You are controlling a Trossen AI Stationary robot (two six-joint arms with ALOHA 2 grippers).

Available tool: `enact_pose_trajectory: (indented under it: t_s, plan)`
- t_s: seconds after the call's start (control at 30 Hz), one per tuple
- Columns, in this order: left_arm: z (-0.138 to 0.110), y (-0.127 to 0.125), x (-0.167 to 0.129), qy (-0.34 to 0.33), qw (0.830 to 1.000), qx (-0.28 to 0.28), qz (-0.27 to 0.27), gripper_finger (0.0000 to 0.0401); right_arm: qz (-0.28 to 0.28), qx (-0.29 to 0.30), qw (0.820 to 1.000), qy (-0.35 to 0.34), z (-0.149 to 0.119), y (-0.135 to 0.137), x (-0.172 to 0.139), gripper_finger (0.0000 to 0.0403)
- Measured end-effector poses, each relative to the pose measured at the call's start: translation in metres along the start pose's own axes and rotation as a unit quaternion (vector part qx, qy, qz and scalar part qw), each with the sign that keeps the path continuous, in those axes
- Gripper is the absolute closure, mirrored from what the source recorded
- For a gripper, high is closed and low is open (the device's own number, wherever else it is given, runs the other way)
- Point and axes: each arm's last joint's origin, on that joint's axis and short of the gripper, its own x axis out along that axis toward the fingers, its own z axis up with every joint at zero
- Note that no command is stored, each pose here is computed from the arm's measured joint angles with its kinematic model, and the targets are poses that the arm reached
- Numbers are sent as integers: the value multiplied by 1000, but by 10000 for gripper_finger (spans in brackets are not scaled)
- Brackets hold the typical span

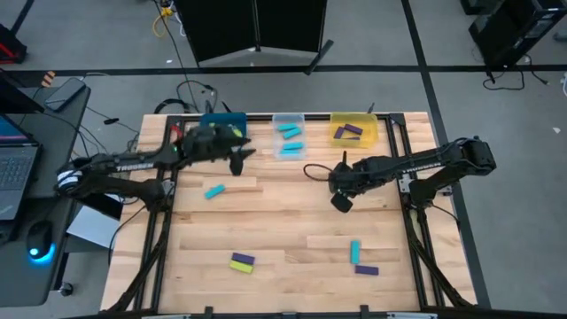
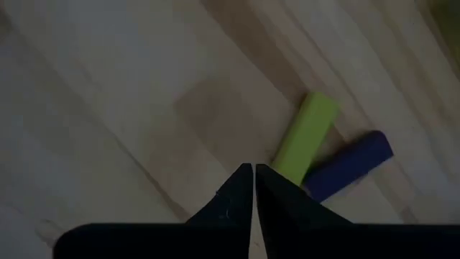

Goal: Sort blocks
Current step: Put the green block into the blue bin

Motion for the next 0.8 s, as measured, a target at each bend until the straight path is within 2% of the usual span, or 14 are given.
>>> enact_pose_trajectory:
  t_s: [0.17,0.4,0.8]
  plan:
    - [-21,-19,-6,-87,994,13,-63,178,9,32,999,21,11,-16,5,369]
    - [-40,-23,-11,-119,989,17,-86,178,51,65,995,57,23,-34,10,353]
    - [-43,-23,-12,-120,989,41,-82,178,63,127,989,35,20,-53,45,244]
